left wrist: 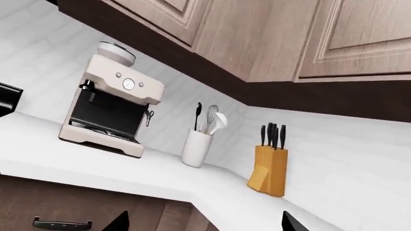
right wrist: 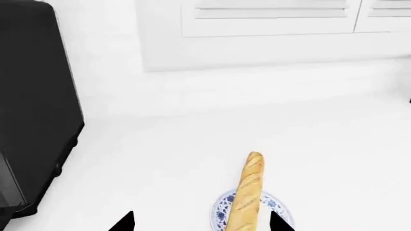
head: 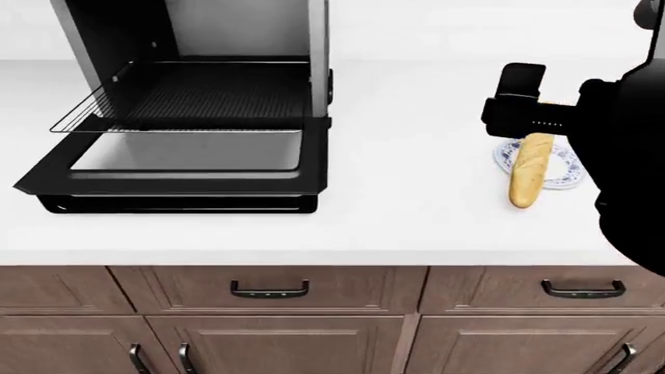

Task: Place the baguette on the rack of the toaster oven.

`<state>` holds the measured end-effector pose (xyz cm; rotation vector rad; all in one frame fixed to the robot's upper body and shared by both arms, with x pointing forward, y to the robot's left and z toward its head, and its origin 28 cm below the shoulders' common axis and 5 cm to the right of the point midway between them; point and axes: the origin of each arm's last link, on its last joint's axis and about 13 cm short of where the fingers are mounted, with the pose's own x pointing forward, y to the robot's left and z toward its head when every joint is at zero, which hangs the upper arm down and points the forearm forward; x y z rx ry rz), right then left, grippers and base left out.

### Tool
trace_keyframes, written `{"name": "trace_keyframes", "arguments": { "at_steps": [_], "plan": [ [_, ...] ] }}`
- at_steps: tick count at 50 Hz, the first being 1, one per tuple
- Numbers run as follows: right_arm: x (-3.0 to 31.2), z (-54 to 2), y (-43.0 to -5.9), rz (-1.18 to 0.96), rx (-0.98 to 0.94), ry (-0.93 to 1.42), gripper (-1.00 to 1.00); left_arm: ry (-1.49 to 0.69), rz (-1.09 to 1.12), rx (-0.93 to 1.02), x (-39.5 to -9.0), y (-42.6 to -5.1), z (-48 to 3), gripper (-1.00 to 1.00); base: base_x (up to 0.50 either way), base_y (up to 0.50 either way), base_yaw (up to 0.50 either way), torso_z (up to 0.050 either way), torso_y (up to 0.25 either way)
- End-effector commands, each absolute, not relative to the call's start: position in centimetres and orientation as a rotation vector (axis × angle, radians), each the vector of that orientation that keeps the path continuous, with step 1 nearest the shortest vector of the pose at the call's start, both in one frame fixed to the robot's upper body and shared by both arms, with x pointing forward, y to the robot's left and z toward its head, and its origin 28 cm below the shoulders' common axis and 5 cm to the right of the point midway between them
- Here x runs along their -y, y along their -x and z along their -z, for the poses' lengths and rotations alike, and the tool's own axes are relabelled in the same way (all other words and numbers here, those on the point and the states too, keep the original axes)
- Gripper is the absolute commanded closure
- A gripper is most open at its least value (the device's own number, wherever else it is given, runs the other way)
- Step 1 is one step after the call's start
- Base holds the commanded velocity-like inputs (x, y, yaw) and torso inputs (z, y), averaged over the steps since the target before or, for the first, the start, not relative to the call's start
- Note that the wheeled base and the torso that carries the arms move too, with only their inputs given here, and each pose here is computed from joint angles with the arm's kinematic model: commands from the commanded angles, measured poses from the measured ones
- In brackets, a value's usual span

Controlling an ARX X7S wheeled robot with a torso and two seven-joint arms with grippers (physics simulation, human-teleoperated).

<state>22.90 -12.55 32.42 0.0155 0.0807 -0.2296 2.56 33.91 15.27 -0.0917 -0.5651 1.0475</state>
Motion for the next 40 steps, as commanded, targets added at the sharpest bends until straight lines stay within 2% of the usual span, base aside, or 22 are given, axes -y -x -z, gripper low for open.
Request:
{"name": "trace_keyframes", "arguments": {
  "at_steps": [1,4,11,19,40],
  "plan": [
    [12.7,-32.7,-22.4,0.247,-0.027,-0.047,-1.00,0.095,-1.048,0.566,-34.0,-2.5,-15.3,-1.00,0.05,0.50,0.00,0.000,0.000],
    [12.9,-32.6,-22.4,0.263,-0.034,-0.066,-1.00,0.096,-1.052,0.567,-34.0,-2.4,-15.3,-1.00,0.06,0.50,0.00,0.000,0.000],
    [12.9,-32.9,-22.2,0.259,0.021,-0.080,-1.00,0.109,-1.048,0.567,-34.1,-2.4,-15.3,-1.00,0.02,0.02,0.00,0.000,0.000],
    [13.0,-32.7,-22.3,0.293,-0.021,-0.069,-1.00,0.112,-1.048,0.572,-34.1,-2.2,-15.3,-1.00,0.50,0.00,0.00,0.000,0.000],
    [14.0,-32.3,-21.8,0.480,-0.122,0.055,-1.00,0.121,-1.040,0.566,-34.0,-2.5,-15.1,-1.00,0.00,0.00,0.00,0.000,0.000]
  ]
}}
